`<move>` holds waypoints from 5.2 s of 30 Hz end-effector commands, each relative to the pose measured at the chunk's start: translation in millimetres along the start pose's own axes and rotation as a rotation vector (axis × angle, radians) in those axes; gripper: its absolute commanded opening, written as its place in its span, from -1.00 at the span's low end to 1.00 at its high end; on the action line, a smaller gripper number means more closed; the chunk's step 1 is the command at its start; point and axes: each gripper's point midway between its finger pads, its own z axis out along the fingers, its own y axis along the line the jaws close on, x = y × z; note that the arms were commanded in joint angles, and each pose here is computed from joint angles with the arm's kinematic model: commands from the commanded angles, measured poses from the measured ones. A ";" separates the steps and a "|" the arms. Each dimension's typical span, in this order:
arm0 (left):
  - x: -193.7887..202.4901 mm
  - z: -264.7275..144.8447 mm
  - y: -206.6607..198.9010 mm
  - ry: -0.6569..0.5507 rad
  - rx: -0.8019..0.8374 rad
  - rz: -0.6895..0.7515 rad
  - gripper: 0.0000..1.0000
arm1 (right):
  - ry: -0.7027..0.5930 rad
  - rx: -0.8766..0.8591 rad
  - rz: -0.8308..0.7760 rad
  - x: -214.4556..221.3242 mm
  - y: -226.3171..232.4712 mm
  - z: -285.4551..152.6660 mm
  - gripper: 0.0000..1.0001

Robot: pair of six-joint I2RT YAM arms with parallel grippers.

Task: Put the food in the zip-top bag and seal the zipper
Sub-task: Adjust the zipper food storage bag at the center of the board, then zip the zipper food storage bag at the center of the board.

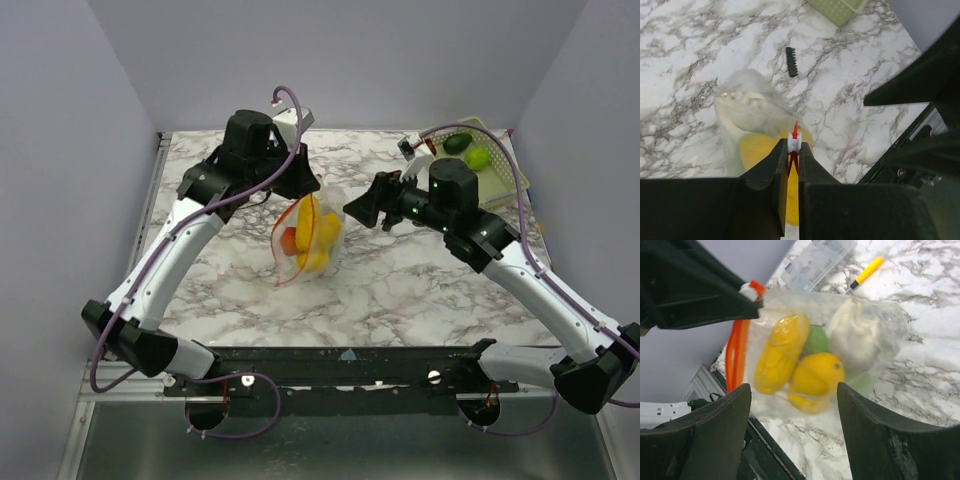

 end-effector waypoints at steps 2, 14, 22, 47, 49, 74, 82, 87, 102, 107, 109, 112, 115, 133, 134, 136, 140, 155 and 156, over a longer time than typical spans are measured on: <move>-13.5 -49.9 -46.1 -0.108 0.238 0.290 -1.00 | -0.021 -0.033 -0.084 -12.5 9.7 -4.0 0.44; 59.4 17.7 -52.8 0.200 0.475 0.145 -1.00 | 0.025 -0.296 -0.303 54.0 11.9 11.0 0.50; 67.9 12.3 -68.2 0.184 0.587 0.151 -1.00 | -0.017 -0.477 -0.294 63.7 5.9 -20.1 0.47; 59.3 -3.2 -96.5 0.232 0.674 0.136 -1.00 | 0.077 -0.680 -0.285 52.3 5.2 -7.5 0.37; 59.4 -3.5 -98.1 0.229 0.683 0.133 -1.00 | 0.080 -0.692 -0.272 53.5 6.1 -7.4 0.23; 92.7 8.0 -70.6 0.191 0.539 0.141 0.22 | 0.066 -0.665 -0.161 67.4 5.3 -16.7 -0.99; 94.1 6.6 -47.5 0.116 0.378 0.176 -0.02 | 0.070 -0.637 -0.143 62.9 4.0 -14.4 -0.99; 84.9 3.7 -50.6 0.073 0.383 0.192 -0.70 | 0.118 -0.572 -0.118 63.5 -2.7 -10.1 -0.97; 87.6 -3.3 -68.2 0.084 0.503 0.202 -1.00 | 0.297 -0.495 -0.015 43.1 5.6 -7.6 0.25; 88.6 -6.1 -72.1 0.080 0.530 0.215 -1.00 | 0.348 -0.547 0.016 46.0 7.1 -1.8 0.18; 89.8 -6.7 -73.4 0.086 0.543 0.213 -1.00 | 0.352 -0.568 0.010 46.0 9.1 -2.6 0.08; 91.7 -6.7 -73.3 0.091 0.545 0.211 -1.00 | 0.346 -0.594 -0.003 42.4 14.2 -6.7 -0.05; 92.0 -6.9 -73.7 0.096 0.546 0.209 -1.00 | 0.346 -0.545 -0.020 40.3 9.2 -5.5 -0.05; 93.1 -5.1 -75.9 0.115 0.566 0.192 -1.00 | 0.389 -0.540 -0.066 44.5 4.8 -6.5 -0.66; 93.7 -4.8 -75.4 0.117 0.565 0.191 -1.00 | 0.388 -0.550 -0.066 44.5 5.8 -7.0 -0.73; 93.7 -4.8 -76.4 0.117 0.572 0.189 -1.00 | 0.385 -0.572 -0.065 44.1 9.2 -8.4 -0.84; 91.9 -5.2 -79.1 0.118 0.591 0.188 -1.00 | 0.381 -0.589 -0.069 43.6 12.4 -8.1 -0.99; 85.3 -8.0 -85.1 0.109 0.620 0.181 -1.00 | 0.468 -0.627 -0.102 65.0 27.0 0.0 -0.77; 85.1 -8.0 -85.2 0.110 0.620 0.179 -1.00 | 0.476 -0.631 -0.100 66.4 28.2 1.5 -0.78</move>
